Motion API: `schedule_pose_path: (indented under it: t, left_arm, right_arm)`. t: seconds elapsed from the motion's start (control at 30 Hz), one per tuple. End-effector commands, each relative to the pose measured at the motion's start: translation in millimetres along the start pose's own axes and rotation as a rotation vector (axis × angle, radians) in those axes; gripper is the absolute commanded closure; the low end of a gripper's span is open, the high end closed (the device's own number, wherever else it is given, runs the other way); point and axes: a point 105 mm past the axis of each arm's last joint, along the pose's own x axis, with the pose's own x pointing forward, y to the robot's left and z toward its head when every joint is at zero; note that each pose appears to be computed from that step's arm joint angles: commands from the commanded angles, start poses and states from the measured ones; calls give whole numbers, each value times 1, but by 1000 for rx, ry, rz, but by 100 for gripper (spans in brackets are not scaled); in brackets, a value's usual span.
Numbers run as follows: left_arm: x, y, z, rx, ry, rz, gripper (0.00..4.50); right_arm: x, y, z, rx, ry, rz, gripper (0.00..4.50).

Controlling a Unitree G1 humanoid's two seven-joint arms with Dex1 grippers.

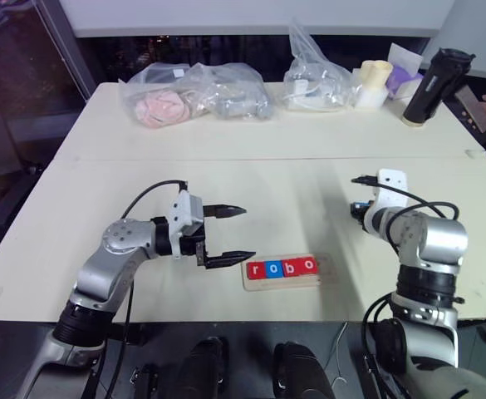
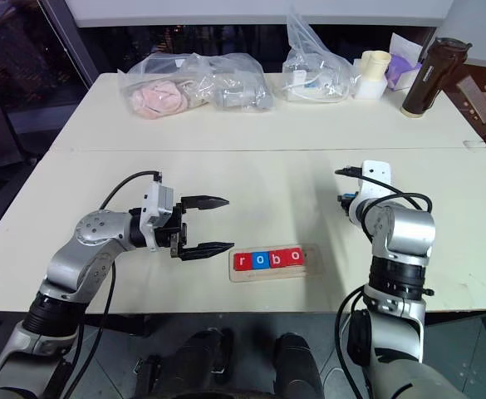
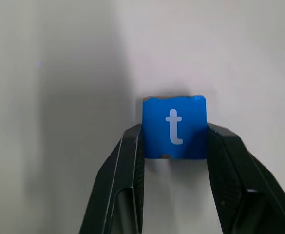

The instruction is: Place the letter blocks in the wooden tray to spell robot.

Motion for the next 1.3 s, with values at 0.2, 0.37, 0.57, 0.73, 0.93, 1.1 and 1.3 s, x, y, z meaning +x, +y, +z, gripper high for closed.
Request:
schedule_pose_path:
  t: [0.2, 0.37, 0.57, 0.73, 0.93, 1.1, 1.3]
  left_arm:
    - [-2, -1, 4, 23, -18, 1, 0]
    - [-2, -2, 2, 21, -14, -21, 0]
    - [1, 0, 2, 23, -19, -35, 0]
    - [2, 1, 2, 27, -20, -40, 0]
    - [3, 1, 2, 31, -21, -41, 0]
    - [2, 1, 2, 32, -20, -38, 0]
    - [3, 1, 3, 36, -22, -34, 0]
  right_arm:
    - [-58, -2, -32, -126, -68, 26, 334]
    - [-79, -8, -72, -142, -31, 22, 334]
    - [-85, 3, -93, -106, -4, 38, 334]
    - [-84, -2, -91, -123, 3, 25, 229]
    - [-88, 3, -85, -295, 52, 176, 3]
    - [-105, 12, -74, -685, 122, 482, 3]
    - [-79, -31, -57, -1072, 88, 554, 3]
